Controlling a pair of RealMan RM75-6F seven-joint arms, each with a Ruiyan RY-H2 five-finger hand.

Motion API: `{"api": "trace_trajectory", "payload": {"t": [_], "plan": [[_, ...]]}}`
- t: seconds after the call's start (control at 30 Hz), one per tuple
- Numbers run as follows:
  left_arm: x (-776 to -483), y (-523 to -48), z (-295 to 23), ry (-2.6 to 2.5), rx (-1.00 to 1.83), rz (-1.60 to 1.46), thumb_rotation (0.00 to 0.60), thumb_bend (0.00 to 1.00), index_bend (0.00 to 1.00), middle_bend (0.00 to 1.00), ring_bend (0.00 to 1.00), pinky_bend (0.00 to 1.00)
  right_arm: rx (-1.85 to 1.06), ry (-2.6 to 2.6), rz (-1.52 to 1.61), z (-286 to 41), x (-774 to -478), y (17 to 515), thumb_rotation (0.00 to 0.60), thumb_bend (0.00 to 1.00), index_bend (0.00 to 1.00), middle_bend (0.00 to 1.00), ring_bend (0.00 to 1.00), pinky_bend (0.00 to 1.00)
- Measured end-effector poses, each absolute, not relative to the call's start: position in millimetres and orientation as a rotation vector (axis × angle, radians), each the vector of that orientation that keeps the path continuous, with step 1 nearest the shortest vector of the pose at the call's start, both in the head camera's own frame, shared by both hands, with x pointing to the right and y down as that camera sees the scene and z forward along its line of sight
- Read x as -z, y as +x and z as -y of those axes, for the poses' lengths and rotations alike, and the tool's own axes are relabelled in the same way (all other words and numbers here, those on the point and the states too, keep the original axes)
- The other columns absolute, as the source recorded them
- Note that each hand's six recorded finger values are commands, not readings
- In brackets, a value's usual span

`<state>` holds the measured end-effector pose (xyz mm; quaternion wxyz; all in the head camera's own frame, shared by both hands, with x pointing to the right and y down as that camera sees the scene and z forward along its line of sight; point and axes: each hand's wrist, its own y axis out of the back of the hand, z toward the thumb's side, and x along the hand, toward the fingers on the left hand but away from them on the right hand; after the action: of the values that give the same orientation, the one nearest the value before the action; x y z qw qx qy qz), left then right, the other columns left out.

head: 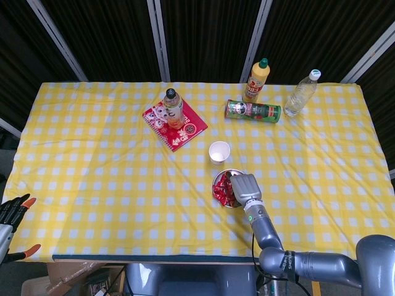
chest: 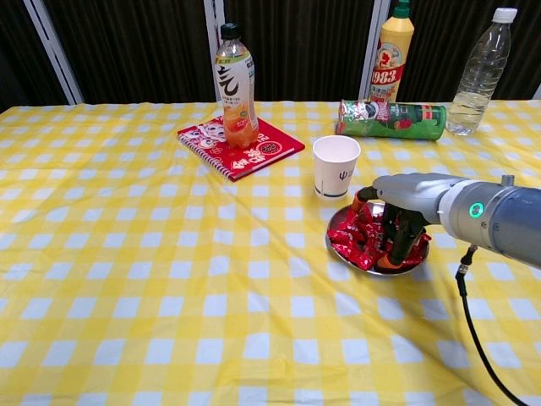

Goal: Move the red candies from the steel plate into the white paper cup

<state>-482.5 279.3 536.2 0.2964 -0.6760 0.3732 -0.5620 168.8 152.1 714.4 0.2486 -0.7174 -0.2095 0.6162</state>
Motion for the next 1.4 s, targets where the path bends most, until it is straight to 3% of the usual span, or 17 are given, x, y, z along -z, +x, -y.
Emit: {"api": "trace_trajectory", "payload": {"t": [0.07, 0.17, 0.3, 0.4, 0.53, 0.87, 1.4], "plan": [[-536.3, -482.4, -279.2, -1.799, 1.495, -0.992, 0.600, 0.07, 0.00, 0.00, 0.00, 0.00, -1.684, -1.957, 0.574, -151.7, -716.0, 168.7, 0.600, 0.29, 0.27, 0.76, 0.84, 1.00], [-536.4, -482.7, -279.3, -1.799, 1.496, -0.992, 0.600, 0.07, 0.00, 0.00, 0.00, 0.00, -1.691, -1.960, 0.585, -150.9, -719.4, 168.9, 0.600, 0.32, 0.44, 0.76, 0.84, 1.00], [-536.6, -482.9, -279.3, -1.800, 1.496, -0.991, 0.600, 0.07, 0.00, 0.00, 0.00, 0.00, -1.696, -1.973, 0.618, -149.7, -725.4, 170.3, 0.600, 0.46, 0.61, 0.76, 0.84, 1.00], [-536.5, -481.9, -279.0, -1.802, 1.495, -0.992, 0.600, 0.07, 0.00, 0.00, 0.00, 0.00, -1.690, -1.985, 0.650, -148.8, -729.3, 171.3, 0.600, 0.56, 0.68, 0.78, 0.84, 1.00], [-536.6, -482.2, -278.9, -1.803, 1.496, -0.992, 0.600, 0.07, 0.00, 0.00, 0.00, 0.00, -1.661, -2.012, 0.692, -148.7, -731.8, 169.6, 0.600, 0.61, 0.71, 0.79, 0.84, 1.00], [-536.0, -482.7, -279.1, -1.804, 1.494, -0.993, 0.600, 0.07, 0.00, 0.00, 0.00, 0.00, -1.597, -2.044, 0.753, -148.2, -730.8, 168.6, 0.600, 0.62, 0.72, 0.79, 0.85, 1.00], [-536.1, -482.6, -279.2, -1.810, 1.492, -0.997, 0.600, 0.07, 0.00, 0.00, 0.00, 0.00, -1.507, -2.006, 0.859, -113.4, -675.4, 170.2, 0.600, 0.63, 0.72, 0.79, 0.85, 1.00]]}}
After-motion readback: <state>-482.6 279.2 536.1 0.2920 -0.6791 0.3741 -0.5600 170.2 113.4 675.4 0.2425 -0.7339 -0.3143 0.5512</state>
